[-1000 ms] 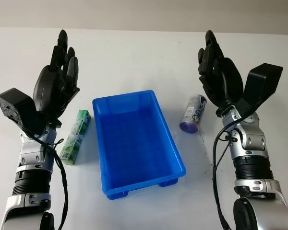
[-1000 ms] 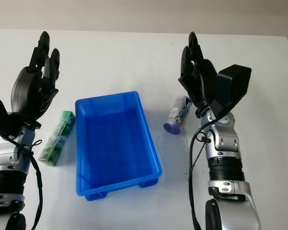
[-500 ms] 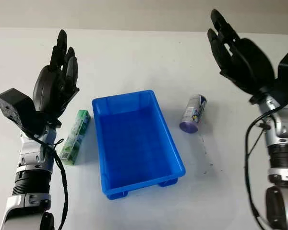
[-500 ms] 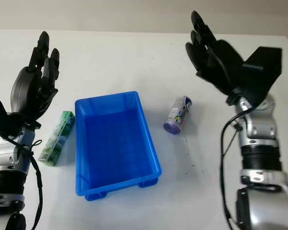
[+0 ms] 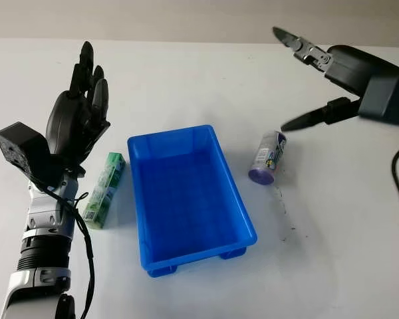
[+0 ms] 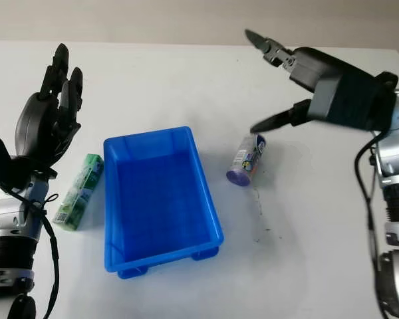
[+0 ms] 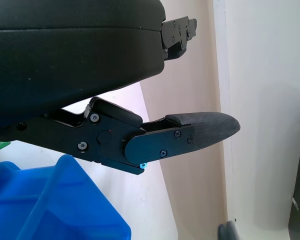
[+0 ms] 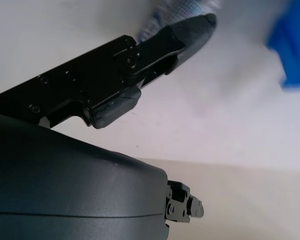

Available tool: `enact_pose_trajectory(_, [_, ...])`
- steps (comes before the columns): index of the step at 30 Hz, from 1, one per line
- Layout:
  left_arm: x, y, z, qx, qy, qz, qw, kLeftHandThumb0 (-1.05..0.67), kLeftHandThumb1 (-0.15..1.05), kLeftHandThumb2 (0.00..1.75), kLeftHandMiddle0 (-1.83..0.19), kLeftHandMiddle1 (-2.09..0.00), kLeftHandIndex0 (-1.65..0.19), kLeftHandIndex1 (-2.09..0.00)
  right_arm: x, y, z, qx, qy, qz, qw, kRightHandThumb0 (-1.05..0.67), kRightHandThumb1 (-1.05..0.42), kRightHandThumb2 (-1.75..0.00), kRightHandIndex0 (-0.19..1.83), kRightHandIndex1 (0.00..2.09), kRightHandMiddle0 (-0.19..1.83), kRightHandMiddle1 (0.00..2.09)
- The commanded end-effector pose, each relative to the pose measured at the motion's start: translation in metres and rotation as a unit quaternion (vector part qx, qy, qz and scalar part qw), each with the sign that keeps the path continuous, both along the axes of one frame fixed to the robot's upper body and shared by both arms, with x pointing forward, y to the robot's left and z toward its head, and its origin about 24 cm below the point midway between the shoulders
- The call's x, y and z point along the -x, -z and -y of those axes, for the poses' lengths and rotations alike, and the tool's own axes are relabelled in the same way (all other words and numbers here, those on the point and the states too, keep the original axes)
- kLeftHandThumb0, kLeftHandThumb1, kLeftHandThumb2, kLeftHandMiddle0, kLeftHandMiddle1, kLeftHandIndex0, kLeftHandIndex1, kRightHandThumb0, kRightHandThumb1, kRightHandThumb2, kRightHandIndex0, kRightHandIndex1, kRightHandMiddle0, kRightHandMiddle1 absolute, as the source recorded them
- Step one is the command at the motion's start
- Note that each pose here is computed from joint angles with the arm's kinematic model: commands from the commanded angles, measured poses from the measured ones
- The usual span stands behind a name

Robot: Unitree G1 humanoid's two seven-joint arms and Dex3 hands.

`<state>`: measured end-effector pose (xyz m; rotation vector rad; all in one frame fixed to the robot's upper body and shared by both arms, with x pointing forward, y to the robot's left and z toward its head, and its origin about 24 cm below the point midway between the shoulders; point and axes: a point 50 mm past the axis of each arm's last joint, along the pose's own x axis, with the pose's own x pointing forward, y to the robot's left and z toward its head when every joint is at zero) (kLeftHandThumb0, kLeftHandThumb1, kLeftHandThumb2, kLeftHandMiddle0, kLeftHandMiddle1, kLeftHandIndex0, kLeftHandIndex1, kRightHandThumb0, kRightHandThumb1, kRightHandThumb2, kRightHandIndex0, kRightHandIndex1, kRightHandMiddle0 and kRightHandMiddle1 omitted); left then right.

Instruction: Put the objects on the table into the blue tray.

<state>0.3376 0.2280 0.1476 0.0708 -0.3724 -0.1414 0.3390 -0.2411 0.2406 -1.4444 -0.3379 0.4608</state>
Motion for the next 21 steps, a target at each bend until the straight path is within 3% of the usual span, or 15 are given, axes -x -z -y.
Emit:
enact_pose_trajectory(1, [-0.002, -0.009, -0.003, -0.005, -0.001, 0.011, 1.000, -0.76, 1.05, 0.59, 0.19, 0.00, 0.19, 0.00, 0.001, 0.002, 0.004, 0.047, 0.001, 0.010, 0.999, -0.81, -0.81, -0.05, -0.09, 0.07, -0.05, 0.08])
enact_pose_trajectory(10, [-0.005, -0.010, 0.000, -0.008, 0.005, 0.009, 1.000, -0.77, 1.05, 0.60, 0.19, 0.00, 0.19, 0.00, 0.003, 0.017, 0.001, 0.183, -0.038, 0.029, 0.982, -0.71, -0.81, -0.06, -0.02, 0.08, 0.03, 0.08])
enact_pose_trajectory(21, [-0.005, -0.009, -0.001, -0.008, 0.004, 0.006, 1.000, -0.77, 1.05, 0.59, 0.19, 0.00, 0.19, 0.00, 0.003, 0.042, -0.003, 0.200, -0.085, 0.045, 0.975, -0.44, -0.76, -0.05, 0.08, 0.08, 0.15, 0.08])
